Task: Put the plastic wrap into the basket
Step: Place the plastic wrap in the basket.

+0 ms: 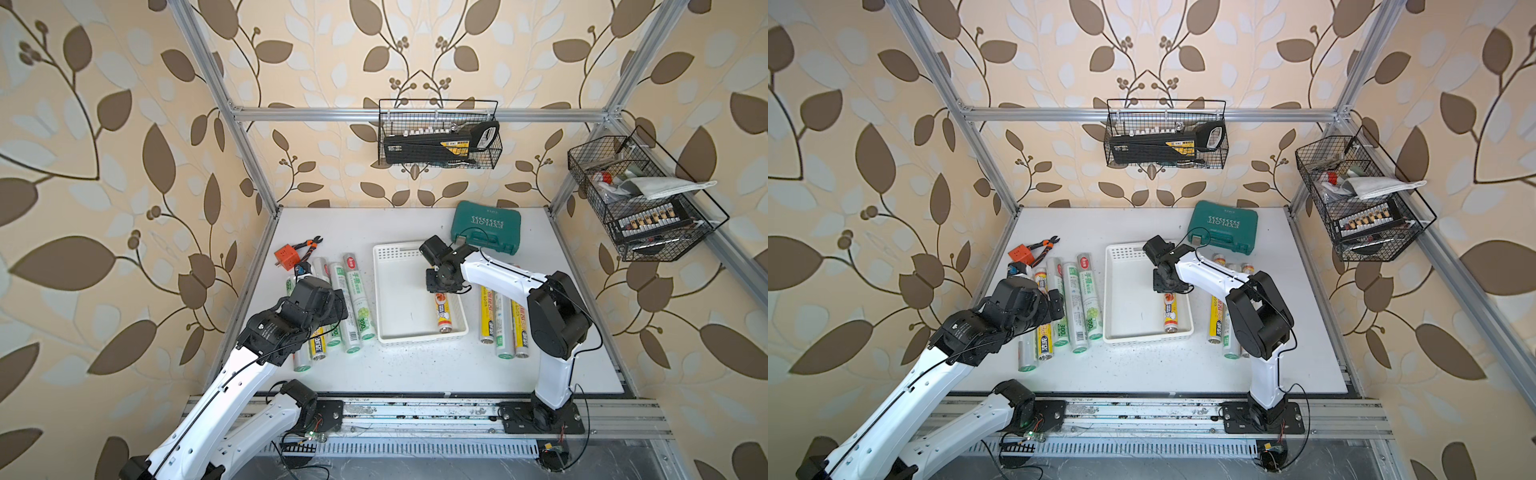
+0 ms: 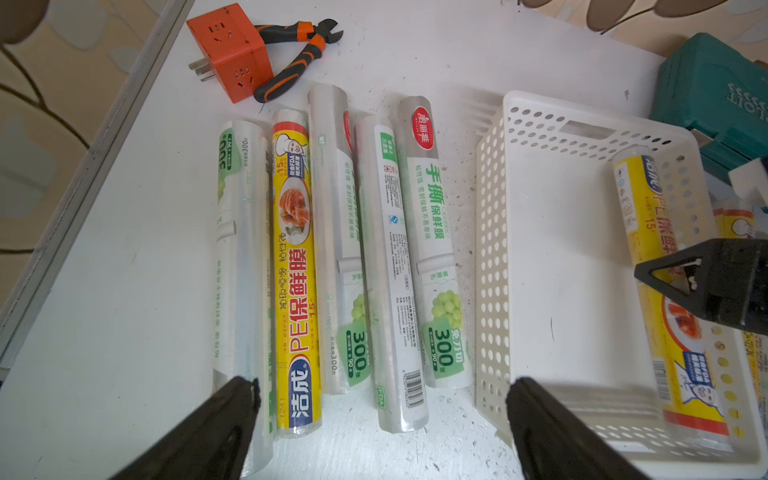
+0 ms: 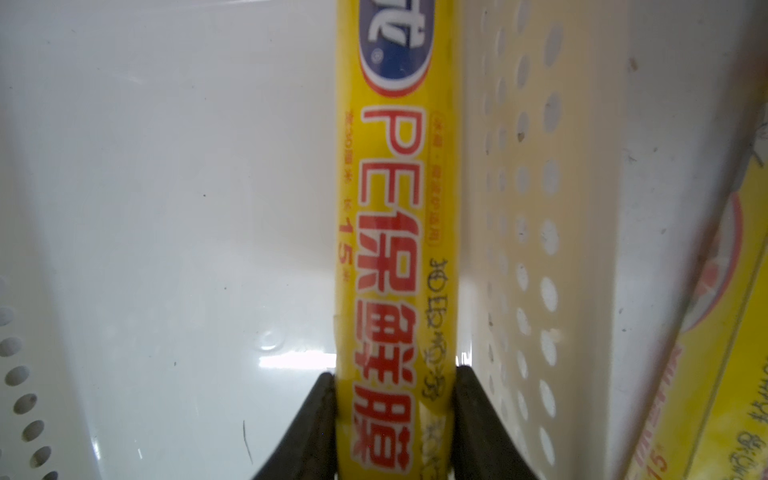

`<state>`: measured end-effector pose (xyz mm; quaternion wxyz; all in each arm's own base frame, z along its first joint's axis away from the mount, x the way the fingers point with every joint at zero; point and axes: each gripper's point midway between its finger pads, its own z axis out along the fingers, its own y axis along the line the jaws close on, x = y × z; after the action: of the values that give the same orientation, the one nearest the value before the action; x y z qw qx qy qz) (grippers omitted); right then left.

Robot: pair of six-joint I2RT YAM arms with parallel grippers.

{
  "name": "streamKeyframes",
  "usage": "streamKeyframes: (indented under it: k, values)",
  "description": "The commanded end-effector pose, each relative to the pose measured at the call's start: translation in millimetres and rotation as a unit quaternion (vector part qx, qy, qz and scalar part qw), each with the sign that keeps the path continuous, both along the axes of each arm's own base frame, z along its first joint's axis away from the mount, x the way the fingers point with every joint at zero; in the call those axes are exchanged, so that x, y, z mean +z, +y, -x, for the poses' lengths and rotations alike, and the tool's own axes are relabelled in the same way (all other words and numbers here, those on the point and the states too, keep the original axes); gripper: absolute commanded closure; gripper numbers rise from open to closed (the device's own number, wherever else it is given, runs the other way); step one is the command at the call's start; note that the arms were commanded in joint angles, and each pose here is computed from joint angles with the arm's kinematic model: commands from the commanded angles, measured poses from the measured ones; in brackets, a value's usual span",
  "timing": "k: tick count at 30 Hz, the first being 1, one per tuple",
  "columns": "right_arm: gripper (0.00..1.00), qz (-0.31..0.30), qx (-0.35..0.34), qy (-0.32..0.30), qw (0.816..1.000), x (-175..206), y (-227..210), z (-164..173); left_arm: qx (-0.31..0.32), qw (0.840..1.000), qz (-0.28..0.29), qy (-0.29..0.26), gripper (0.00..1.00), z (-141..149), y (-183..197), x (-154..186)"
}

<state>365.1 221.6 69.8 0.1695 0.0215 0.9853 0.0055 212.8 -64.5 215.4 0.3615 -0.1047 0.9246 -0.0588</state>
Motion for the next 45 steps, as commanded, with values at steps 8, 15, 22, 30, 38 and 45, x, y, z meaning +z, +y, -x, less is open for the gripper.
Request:
streamKeyframes:
  k: [8, 15, 22, 30, 38, 45]
  values:
    - [0.59, 0.010, 0.010, 0.014, 1.000, -6.6, 6.7, -4.2, -0.004, 1.000, 0.008, -0.005, 0.01, -5.2, -5.4, 1.2]
    - [0.51, 0.018, 0.005, 0.008, 1.000, -4.1, 0.6, -2.2, -0.004, 1.000, 0.003, -0.003, 0.01, -4.1, -3.8, 3.2]
    - [0.50, 0.005, 0.011, 0.005, 1.000, -1.0, 2.4, 0.8, -0.003, 1.000, 0.002, -0.008, 0.01, -2.1, -1.3, 9.2]
    - [0.53, -0.068, 0.040, -0.005, 0.997, 11.1, 24.3, 7.9, -0.020, 1.000, 0.023, -0.001, 0.01, -6.0, -14.2, 6.1]
    - [0.57, -0.124, 0.049, -0.011, 0.991, 21.0, 41.6, 14.7, -0.031, 0.998, 0.048, 0.012, 0.01, -10.7, -28.3, -1.3]
    - [0.55, -0.154, 0.064, -0.019, 0.986, 38.1, 41.3, 27.1, -0.033, 0.997, 0.061, 0.035, 0.01, -18.5, -40.9, -18.0]
